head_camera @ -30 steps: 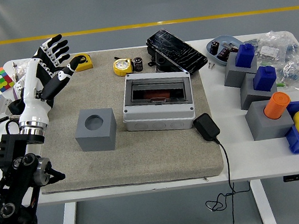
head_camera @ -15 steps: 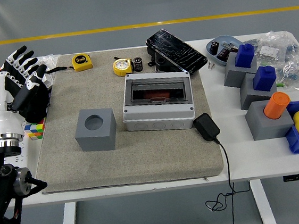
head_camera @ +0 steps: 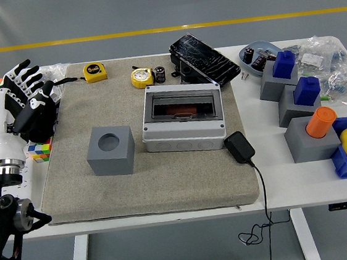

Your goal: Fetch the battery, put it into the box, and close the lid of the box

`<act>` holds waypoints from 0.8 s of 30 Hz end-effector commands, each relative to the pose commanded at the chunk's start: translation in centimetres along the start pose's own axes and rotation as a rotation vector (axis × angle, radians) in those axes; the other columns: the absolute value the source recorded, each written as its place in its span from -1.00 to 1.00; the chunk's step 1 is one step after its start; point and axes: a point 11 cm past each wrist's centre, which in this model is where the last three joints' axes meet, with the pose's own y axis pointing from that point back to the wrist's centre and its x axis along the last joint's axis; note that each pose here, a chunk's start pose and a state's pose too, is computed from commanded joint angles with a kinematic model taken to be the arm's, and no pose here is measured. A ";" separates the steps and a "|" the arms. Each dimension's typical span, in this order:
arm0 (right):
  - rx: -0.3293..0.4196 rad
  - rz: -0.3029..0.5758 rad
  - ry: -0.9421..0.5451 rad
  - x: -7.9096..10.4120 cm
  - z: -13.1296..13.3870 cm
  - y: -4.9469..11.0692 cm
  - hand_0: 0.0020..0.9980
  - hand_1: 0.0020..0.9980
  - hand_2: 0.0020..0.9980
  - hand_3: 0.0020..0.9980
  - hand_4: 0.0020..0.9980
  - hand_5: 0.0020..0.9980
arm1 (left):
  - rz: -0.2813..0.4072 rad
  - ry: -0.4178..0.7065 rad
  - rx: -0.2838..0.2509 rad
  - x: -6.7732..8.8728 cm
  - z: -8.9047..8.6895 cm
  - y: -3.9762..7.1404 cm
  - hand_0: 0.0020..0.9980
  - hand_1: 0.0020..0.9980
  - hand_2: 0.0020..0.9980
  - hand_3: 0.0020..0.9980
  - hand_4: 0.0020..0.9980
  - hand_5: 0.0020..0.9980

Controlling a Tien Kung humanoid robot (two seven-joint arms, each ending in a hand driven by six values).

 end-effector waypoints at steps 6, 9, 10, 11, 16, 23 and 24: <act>-0.002 0.000 -0.005 0.0 0.2 0.0 0.27 0.25 0.29 0.12 0.97 -0.12 | 0.000 -0.009 0.008 0.2 0.0 0.0 0.37 0.50 0.54 0.61 1.00 -0.16; -0.002 0.001 -0.009 0.0 0.2 0.0 0.27 0.25 0.29 0.12 0.97 -0.12 | 0.000 -0.013 0.016 0.3 -0.1 0.1 0.37 0.50 0.54 0.61 1.00 -0.16; -0.003 0.001 -0.009 0.0 0.3 0.0 0.27 0.25 0.29 0.12 0.97 -0.12 | 0.000 -0.014 0.019 0.4 -0.2 0.1 0.37 0.50 0.54 0.61 1.00 -0.16; -0.003 0.001 -0.009 0.0 0.3 0.0 0.27 0.25 0.29 0.12 0.97 -0.12 | -0.001 -0.015 0.020 0.4 -0.2 0.1 0.37 0.50 0.54 0.61 1.00 -0.16; -0.011 0.004 -0.013 0.2 0.7 0.0 0.27 0.25 0.29 0.12 0.97 -0.10 | 0.003 -0.016 0.030 0.5 -0.4 0.4 0.37 0.50 0.55 0.61 1.00 -0.16; -0.011 0.000 -0.014 0.0 0.7 0.0 0.26 0.25 0.29 0.12 0.97 -0.09 | 0.002 -0.016 0.033 0.4 -0.4 0.4 0.37 0.50 0.55 0.61 1.00 -0.15; -0.011 0.000 -0.016 0.0 0.7 0.0 0.26 0.25 0.29 0.12 0.97 -0.09 | 0.002 -0.016 0.033 0.4 -0.4 0.4 0.37 0.49 0.55 0.62 1.00 -0.15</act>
